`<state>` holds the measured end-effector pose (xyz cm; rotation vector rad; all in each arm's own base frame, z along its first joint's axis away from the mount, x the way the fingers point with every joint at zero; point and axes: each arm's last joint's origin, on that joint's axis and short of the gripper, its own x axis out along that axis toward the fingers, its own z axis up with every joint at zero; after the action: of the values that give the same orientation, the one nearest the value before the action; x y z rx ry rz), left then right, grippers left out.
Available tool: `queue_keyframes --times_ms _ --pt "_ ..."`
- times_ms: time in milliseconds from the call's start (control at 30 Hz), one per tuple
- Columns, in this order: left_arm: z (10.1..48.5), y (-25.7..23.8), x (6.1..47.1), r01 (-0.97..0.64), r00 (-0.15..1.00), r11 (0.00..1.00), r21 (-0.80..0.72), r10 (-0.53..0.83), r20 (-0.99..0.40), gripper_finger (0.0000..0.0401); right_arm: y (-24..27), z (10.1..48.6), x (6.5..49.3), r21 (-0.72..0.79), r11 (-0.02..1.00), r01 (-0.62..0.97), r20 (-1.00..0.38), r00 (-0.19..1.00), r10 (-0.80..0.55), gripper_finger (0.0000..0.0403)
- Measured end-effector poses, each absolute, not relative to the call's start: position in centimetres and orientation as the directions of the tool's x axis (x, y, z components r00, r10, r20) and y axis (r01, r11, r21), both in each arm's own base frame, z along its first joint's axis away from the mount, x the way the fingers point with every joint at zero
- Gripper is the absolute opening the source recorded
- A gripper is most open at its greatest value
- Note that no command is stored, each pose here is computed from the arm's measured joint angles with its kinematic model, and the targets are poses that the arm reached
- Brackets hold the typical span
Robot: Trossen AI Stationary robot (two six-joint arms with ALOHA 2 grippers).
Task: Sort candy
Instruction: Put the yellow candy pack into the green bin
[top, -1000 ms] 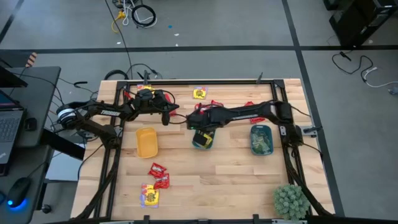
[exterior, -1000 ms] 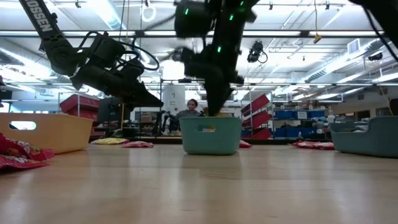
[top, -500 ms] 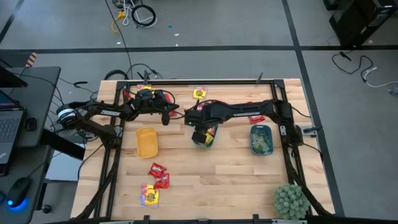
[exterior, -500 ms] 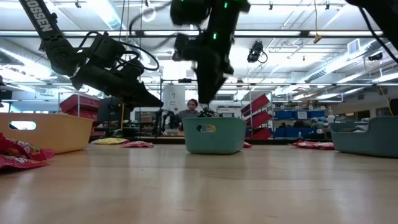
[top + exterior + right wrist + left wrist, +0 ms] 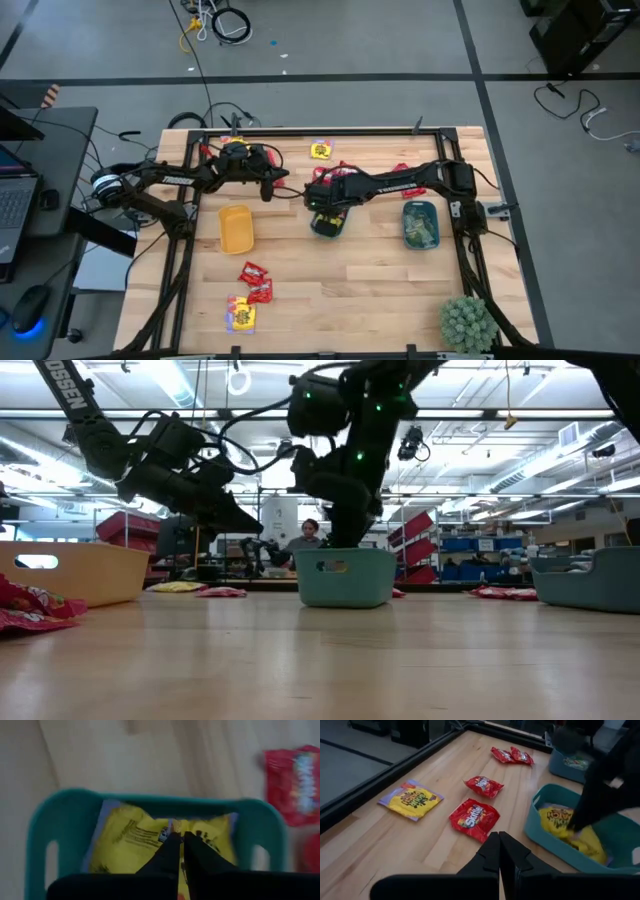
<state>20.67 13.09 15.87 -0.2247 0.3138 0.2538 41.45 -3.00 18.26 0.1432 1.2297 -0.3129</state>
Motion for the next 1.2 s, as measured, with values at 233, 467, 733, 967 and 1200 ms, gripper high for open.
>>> queue_keyframes --times_ms 233,467,733,967,1200 --pt "17.6 14.1 22.0 -0.280 0.894 0.945 -0.167 0.194 -0.404 0.0000 -2.9 17.6 41.2 -0.018 0.957 0.290 -0.930 0.346 -0.122 0.0008" --pt "21.0 15.8 23.3 -0.283 0.863 0.954 -0.100 0.208 -0.461 0.0000 -2.4 24.8 38.7 -0.131 0.947 0.293 -0.847 0.463 -0.260 0.0001" --pt "20.9 18.5 25.4 -0.252 0.819 0.961 -0.110 0.151 -0.553 0.0000 -2.3 26.8 33.7 -0.129 0.920 0.370 -0.731 0.591 -0.340 0.0000" --pt "18.9 22.8 29.3 -0.318 0.726 0.937 -0.144 0.144 -0.672 0.0001 -2.3 25.1 31.6 -0.079 0.913 0.400 -0.678 0.650 -0.343 0.0000" --pt "17.1 25.8 32.2 -0.349 0.621 0.923 -0.162 0.099 -0.778 0.0042 -2.2 24.6 31.1 -0.077 0.913 0.401 -0.682 0.646 -0.342 0.0001"
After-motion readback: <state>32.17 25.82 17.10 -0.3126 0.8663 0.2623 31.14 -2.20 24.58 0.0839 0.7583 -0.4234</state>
